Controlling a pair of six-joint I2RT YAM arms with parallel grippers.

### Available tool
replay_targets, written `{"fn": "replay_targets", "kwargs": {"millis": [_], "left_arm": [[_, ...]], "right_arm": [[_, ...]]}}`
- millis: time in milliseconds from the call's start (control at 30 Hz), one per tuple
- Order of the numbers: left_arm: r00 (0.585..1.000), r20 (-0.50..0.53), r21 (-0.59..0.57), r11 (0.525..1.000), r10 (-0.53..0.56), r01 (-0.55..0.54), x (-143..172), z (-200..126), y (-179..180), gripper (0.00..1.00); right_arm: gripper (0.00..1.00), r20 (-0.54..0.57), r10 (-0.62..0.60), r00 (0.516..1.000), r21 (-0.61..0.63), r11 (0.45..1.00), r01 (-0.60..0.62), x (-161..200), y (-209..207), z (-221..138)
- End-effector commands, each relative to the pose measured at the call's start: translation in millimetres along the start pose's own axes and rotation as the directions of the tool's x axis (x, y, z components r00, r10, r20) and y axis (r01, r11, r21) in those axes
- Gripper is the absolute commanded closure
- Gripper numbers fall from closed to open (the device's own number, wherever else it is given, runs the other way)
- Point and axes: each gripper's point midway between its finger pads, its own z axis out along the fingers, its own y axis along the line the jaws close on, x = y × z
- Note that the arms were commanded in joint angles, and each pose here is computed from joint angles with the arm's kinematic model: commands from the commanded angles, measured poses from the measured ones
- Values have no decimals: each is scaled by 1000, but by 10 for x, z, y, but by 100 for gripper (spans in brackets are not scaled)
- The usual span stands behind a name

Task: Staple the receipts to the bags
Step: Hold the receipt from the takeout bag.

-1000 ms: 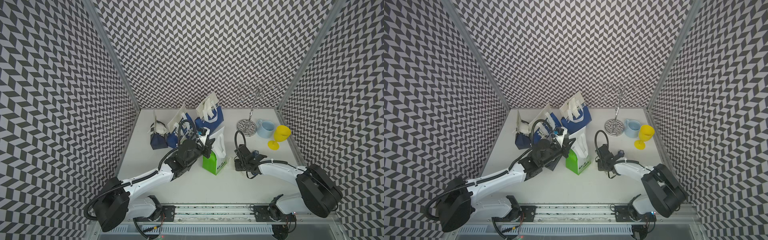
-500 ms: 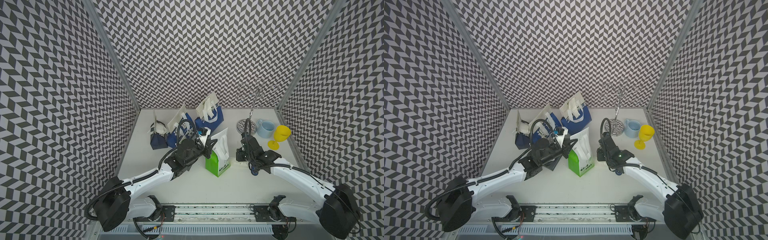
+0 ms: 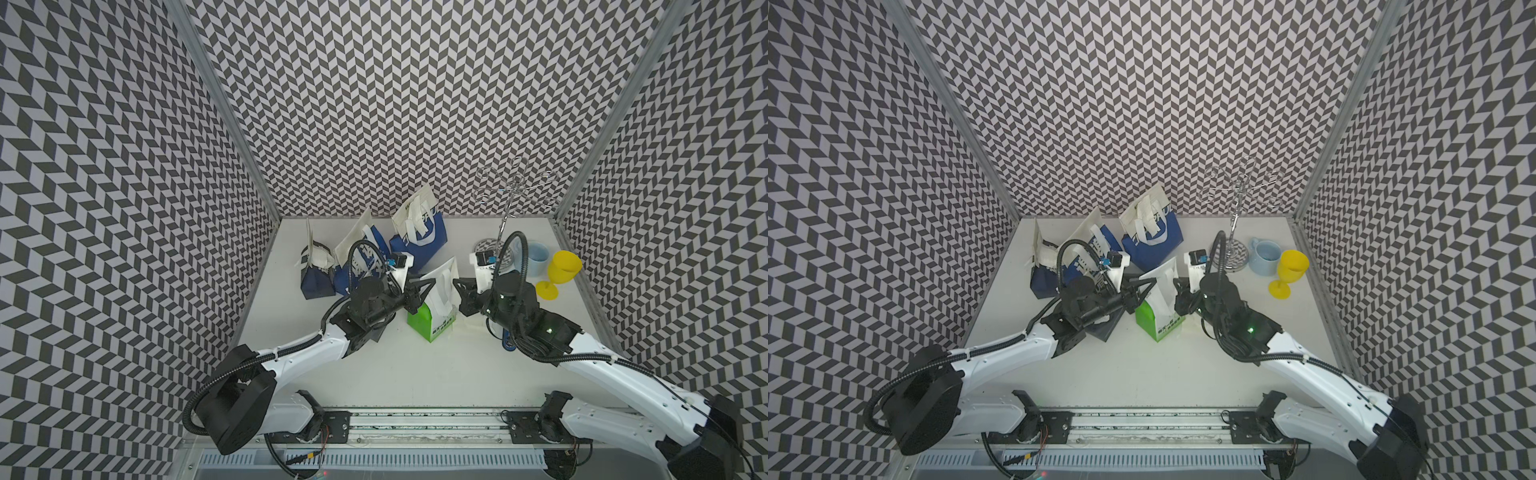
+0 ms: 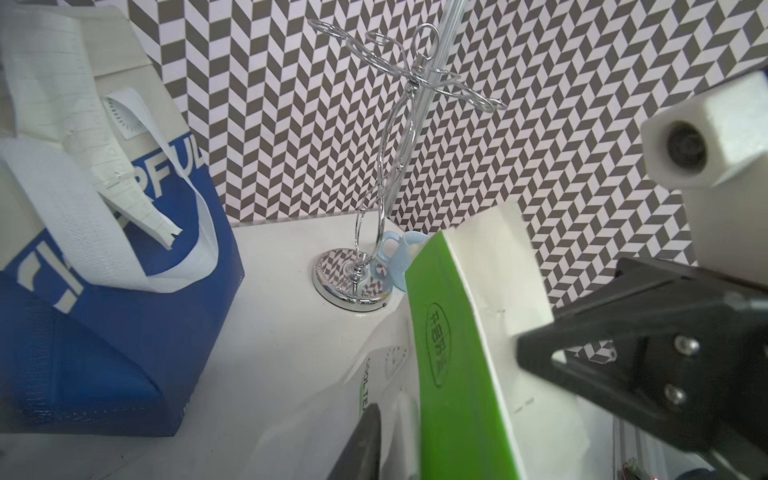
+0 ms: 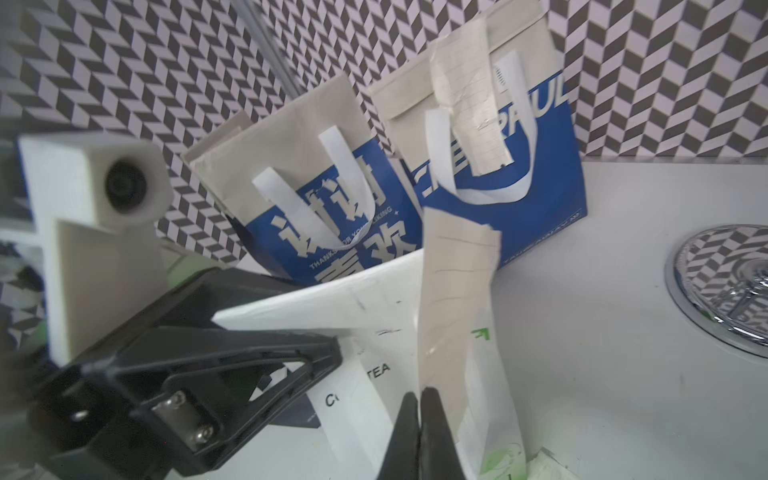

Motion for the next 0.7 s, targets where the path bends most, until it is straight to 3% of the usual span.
{"fn": "replay_targets", "kwargs": {"millis": [0,367,667], "left_arm": [[999,20,70,997,-31,29,-63,-18,-133,63],[1000,-7,70,997,-15,15,-86,-23,-164,56],[998,-63,78,997,14,-9,-88,61,-190,51]], "right_arm": [[100,68,-57,996,-26,998,59,-76,109,99],[100,81,-167,983,-61,983,172,25,273,155],[100,72,-283,956,-4,959,284,113,344,217]]}}
